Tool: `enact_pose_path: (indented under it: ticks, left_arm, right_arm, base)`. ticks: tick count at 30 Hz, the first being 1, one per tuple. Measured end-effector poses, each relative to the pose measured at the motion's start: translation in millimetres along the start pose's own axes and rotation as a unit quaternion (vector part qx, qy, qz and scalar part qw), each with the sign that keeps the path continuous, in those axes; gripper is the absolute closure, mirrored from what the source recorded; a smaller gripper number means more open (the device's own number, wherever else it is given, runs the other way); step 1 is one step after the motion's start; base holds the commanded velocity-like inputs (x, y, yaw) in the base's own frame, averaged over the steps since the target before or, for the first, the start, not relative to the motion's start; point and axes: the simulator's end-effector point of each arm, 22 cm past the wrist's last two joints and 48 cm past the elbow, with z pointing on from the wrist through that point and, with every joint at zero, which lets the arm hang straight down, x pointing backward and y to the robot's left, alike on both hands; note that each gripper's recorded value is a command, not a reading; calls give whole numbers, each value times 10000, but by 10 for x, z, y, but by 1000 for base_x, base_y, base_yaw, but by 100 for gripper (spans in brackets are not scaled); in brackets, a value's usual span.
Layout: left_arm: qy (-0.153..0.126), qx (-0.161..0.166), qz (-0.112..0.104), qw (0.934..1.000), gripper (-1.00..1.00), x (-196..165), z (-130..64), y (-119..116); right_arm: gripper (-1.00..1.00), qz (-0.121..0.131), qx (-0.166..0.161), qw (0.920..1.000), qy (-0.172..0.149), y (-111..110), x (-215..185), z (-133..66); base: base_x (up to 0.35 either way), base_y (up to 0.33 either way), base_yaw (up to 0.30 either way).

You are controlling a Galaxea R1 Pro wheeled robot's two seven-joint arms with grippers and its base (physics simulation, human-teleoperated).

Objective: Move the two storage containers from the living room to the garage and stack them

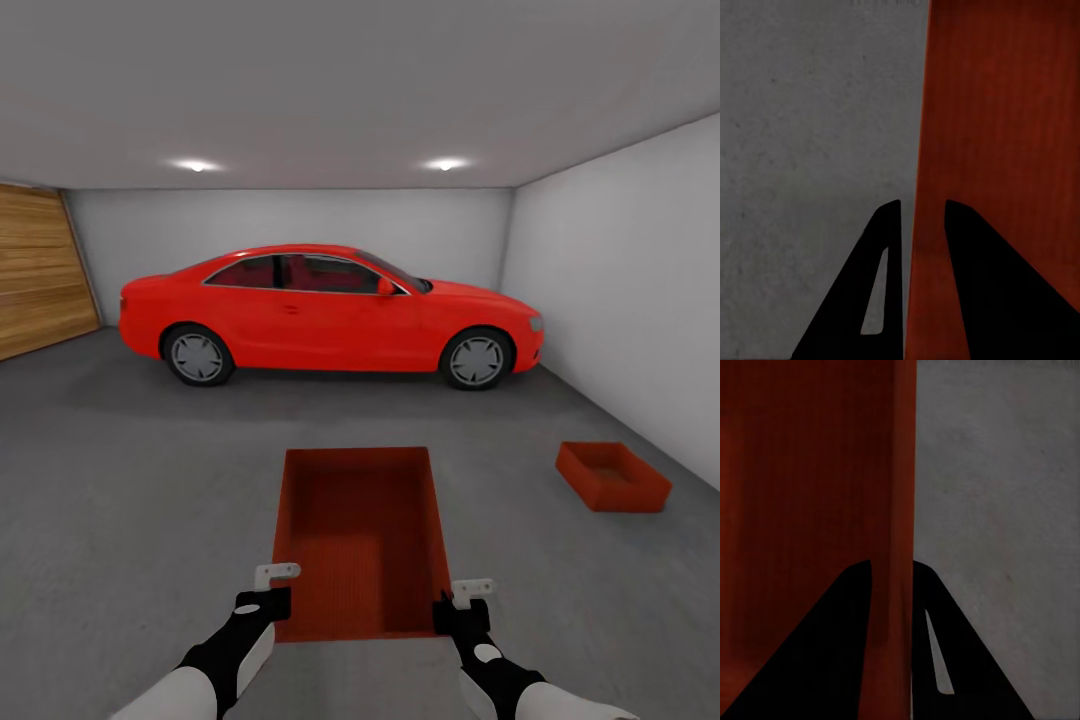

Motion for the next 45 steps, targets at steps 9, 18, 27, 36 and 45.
enact_pose_path:
  ticks: [9,18,27,36,45]
  left_arm:
    - [0,0,1,10000,100,0,0,-2]
    - [1,0,-1,10000,100,1,0,0]
    - [1,-1,-1,10000,100,1,0,0]
    - [-3,0,3,10000,100,-2,0,-1]
    - [-1,0,1,10000,100,-1,0,0]
  right_arm:
    - [100,1,-1,10000,0,-2,0,0]
    - [100,-1,-1,10000,1,0,0,0]
    - [100,-1,1,10000,1,0,0,0]
    - [100,2,2,10000,-3,-1,0,0]
    - [100,2,1,10000,-1,0,0,0]
  base:
    - [320,0,0]
    - [320,0,0]
    - [320,0,0]
    - [320,0,0]
    - [320,0,0]
